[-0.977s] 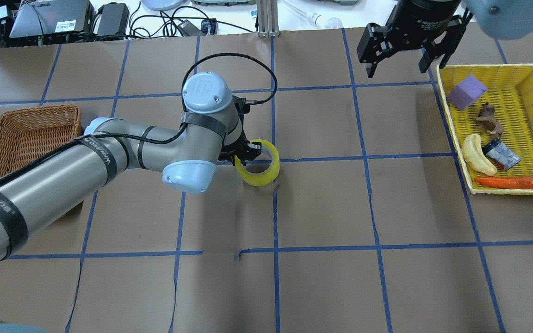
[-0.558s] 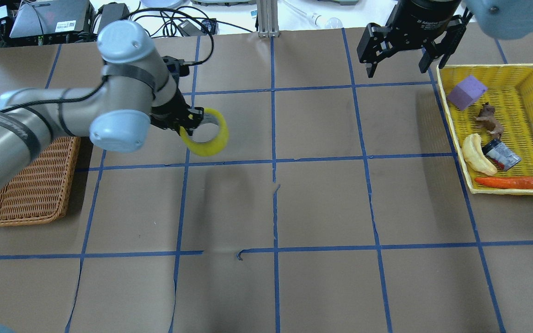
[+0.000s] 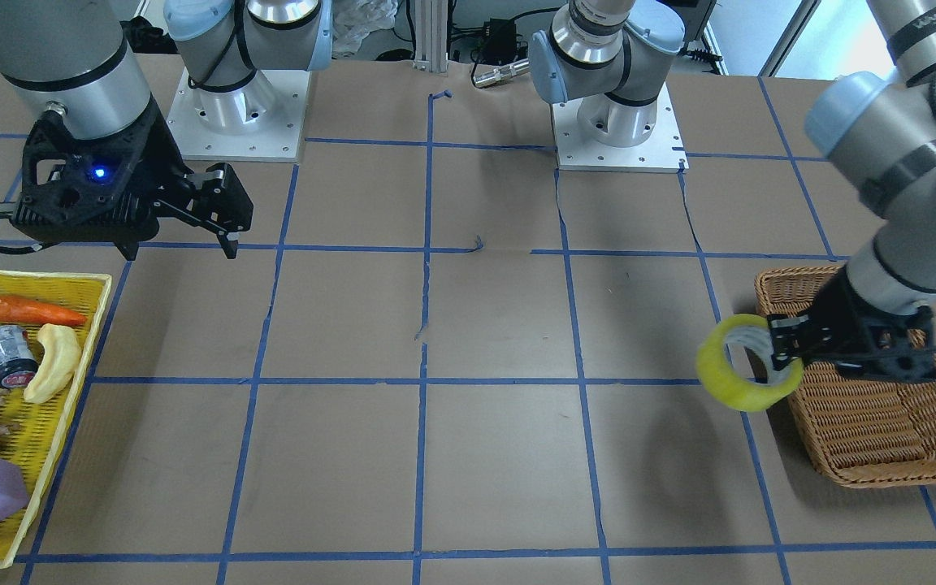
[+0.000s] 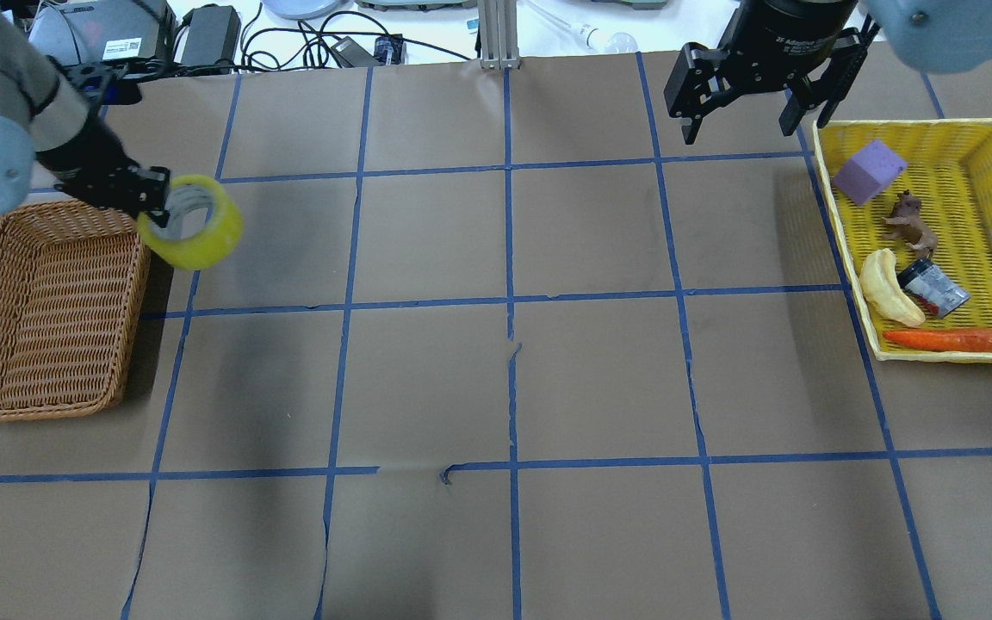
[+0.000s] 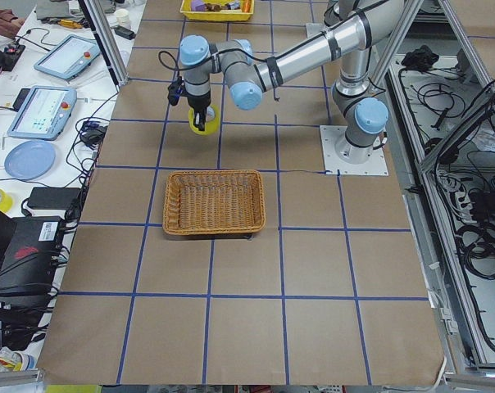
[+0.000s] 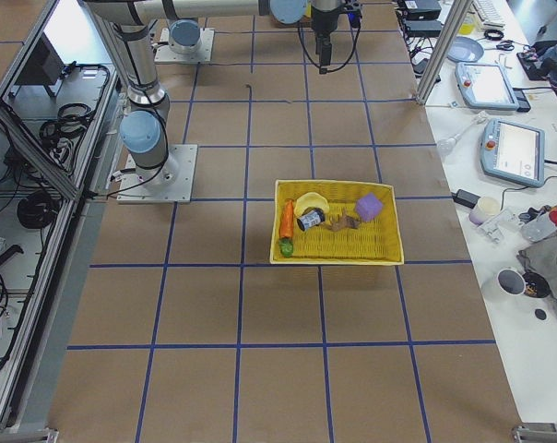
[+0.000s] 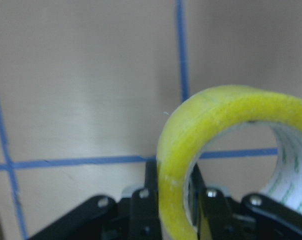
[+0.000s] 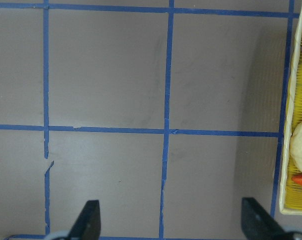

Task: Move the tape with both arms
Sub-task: 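Carry the tape roll with the left gripper over the wicker basket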

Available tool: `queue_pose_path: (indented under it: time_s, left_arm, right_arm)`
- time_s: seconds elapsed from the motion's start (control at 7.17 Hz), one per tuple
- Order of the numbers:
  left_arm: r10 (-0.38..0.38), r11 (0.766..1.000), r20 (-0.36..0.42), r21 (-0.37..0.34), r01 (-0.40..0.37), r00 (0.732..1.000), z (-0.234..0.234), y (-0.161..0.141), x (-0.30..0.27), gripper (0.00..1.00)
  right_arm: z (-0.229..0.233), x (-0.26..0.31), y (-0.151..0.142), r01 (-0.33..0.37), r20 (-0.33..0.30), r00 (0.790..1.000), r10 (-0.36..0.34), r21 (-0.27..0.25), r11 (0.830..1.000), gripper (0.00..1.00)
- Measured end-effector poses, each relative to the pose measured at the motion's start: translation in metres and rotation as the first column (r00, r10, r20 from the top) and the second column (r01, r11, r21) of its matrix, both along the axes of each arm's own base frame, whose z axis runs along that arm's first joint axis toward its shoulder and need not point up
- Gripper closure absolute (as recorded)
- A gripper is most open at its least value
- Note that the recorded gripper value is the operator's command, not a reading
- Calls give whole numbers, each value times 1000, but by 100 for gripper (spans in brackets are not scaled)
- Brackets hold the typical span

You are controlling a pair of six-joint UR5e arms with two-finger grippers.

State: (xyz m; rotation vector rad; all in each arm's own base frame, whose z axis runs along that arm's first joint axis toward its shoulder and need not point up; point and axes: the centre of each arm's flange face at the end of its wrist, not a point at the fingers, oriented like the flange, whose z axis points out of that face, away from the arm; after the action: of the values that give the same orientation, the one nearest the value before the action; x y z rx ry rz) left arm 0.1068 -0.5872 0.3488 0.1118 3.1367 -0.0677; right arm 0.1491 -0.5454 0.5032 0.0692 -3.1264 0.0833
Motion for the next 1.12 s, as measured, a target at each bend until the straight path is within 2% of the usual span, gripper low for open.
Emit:
queue_pose_path:
  time_s: [0.42, 0.7, 0.98, 1.12]
  left_arm:
    - [-105, 994, 37, 25, 104, 994, -18, 31, 137, 100]
    - [-153, 988, 48, 41, 151, 987, -48, 38, 186, 100]
    - [-139, 990, 56, 31, 138, 989, -75, 34, 206, 96]
    - [-120, 993, 56, 29, 118, 991, -83, 32, 210, 22]
  right_arm:
    - [0, 1, 0, -1, 0, 1000, 1, 0, 1000, 0]
    - [0, 1, 0, 1, 0, 1000, -1, -1, 1000, 0]
    - [0, 1, 0, 3, 1, 1000, -3, -1, 1000, 0]
    - [0, 1, 0, 3, 1, 1000, -3, -1, 1000, 0]
